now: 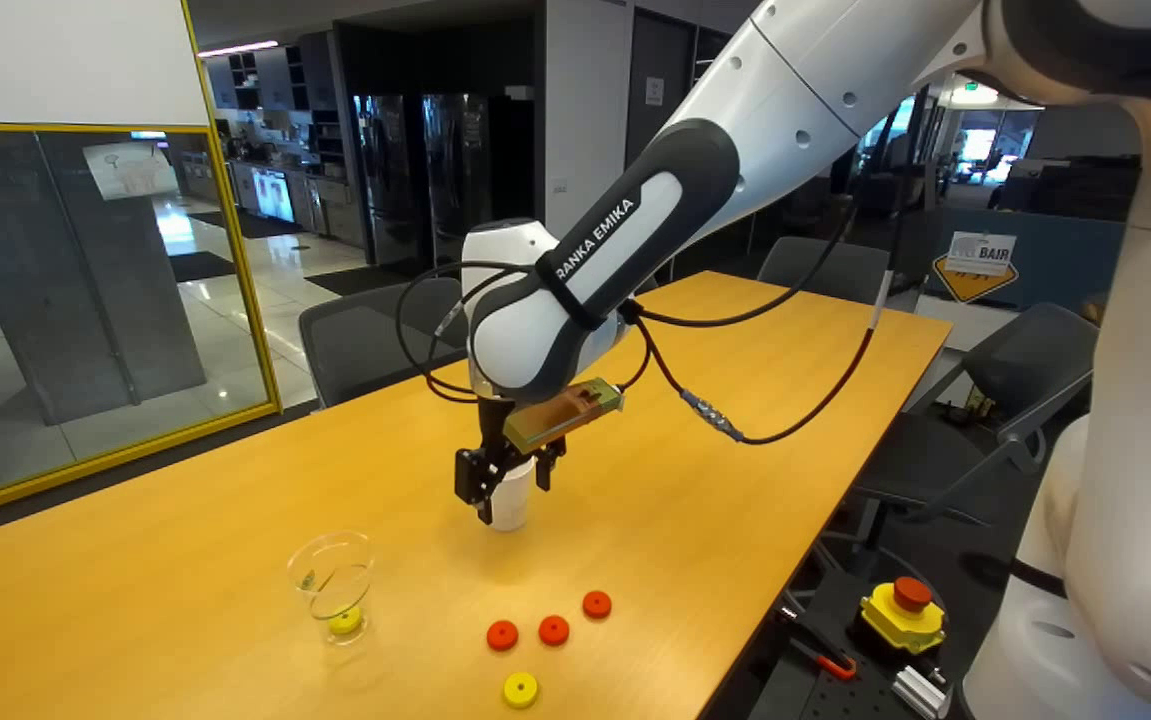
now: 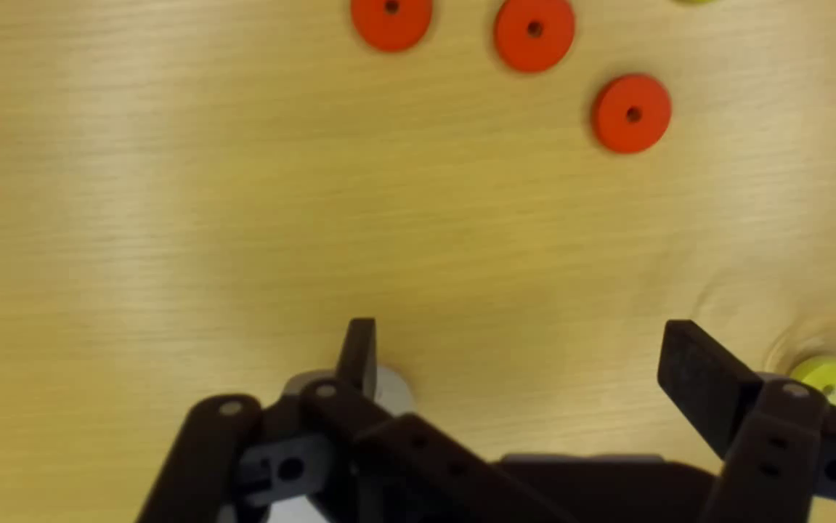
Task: Pick the orange rings and put them in the white cup and put the yellow rings in the clear cup
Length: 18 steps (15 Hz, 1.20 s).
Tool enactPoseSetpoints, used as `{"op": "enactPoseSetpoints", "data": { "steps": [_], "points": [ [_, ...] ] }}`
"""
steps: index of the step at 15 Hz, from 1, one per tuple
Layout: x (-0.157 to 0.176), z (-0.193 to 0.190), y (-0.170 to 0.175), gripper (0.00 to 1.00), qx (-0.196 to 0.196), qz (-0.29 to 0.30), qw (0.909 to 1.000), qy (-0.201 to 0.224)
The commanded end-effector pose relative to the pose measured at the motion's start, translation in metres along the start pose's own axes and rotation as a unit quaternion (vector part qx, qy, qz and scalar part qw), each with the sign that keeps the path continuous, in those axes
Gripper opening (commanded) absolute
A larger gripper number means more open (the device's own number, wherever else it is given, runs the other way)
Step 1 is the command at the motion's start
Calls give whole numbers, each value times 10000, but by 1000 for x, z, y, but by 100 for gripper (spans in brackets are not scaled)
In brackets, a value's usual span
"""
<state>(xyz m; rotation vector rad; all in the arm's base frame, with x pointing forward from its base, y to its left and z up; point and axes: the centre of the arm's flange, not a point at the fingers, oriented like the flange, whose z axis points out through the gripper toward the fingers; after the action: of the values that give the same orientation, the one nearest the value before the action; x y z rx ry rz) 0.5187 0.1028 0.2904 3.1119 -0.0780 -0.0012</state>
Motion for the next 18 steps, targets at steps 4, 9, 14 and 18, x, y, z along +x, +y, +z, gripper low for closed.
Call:
{"op": "enactPoseSetpoints", "data": {
  "steps": [4,9,14,18],
  "points": [
    [-49,31,-57,100,322,-198,9993,34],
    [-50,60,-71,100,444,-220,9986,204],
    [-53,93,-68,100,405,-179,9990,74],
    [-55,113,-67,100,387,-159,9991,-58]
  ]
}}
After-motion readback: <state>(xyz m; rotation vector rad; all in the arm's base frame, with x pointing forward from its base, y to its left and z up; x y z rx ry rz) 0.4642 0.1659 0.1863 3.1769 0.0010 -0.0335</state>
